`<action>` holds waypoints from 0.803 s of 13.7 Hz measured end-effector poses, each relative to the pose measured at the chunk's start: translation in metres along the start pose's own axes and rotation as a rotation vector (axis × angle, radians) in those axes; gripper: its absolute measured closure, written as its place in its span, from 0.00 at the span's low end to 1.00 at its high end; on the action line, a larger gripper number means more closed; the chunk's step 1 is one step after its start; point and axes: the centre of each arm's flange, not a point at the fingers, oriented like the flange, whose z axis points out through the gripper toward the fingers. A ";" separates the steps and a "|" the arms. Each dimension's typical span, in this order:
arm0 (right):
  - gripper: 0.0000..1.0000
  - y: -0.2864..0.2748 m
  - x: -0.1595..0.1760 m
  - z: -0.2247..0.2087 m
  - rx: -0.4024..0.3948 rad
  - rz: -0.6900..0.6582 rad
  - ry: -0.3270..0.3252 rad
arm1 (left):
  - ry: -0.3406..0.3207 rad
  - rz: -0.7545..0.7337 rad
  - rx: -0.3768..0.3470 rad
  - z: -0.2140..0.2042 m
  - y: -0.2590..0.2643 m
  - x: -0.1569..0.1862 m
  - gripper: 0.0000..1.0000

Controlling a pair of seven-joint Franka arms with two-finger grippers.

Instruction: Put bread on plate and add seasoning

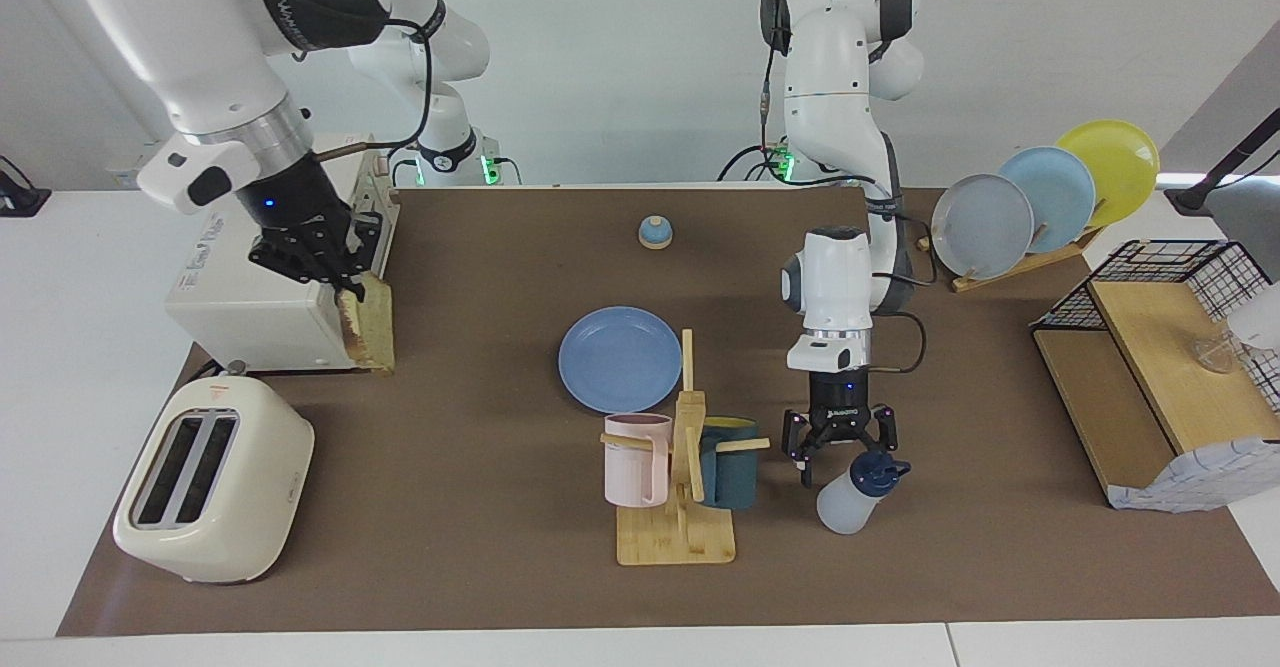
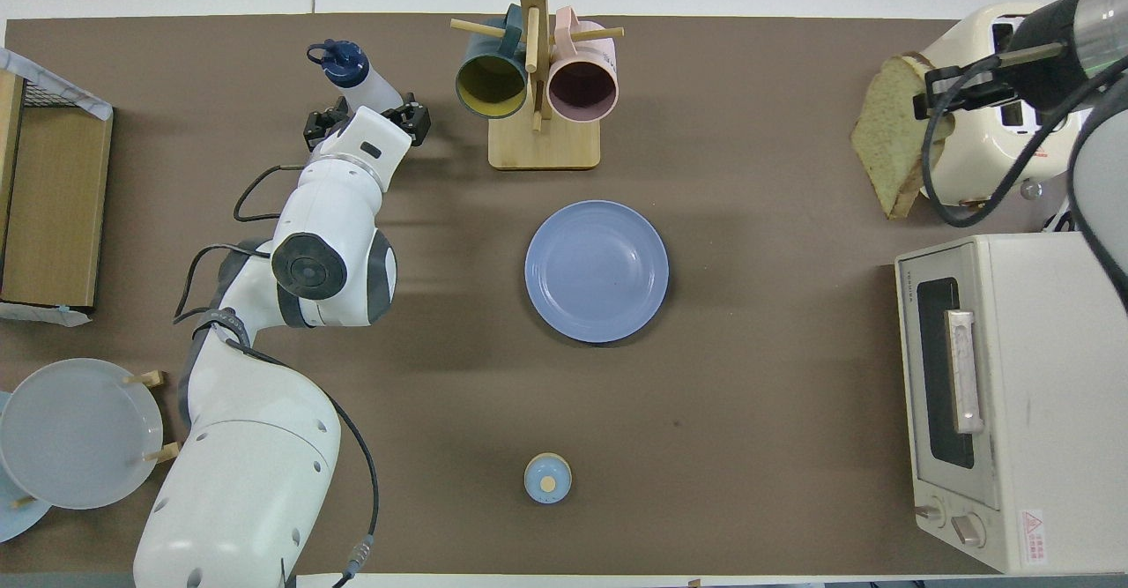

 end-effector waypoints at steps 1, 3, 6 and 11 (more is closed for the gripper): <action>0.93 -0.027 -0.001 0.005 0.013 -0.026 -0.011 | -0.001 -0.003 0.006 0.002 -0.004 0.000 0.00; 0.93 -0.087 -0.008 0.021 0.028 -0.071 -0.011 | 0.001 -0.008 0.014 0.005 -0.010 0.002 0.00; 0.93 -0.149 -0.029 0.056 0.045 -0.032 0.050 | -0.003 -0.010 0.013 0.008 -0.009 0.009 0.00; 0.93 -0.212 -0.060 0.126 0.099 -0.022 0.101 | 0.000 -0.018 0.024 0.018 -0.016 0.019 0.00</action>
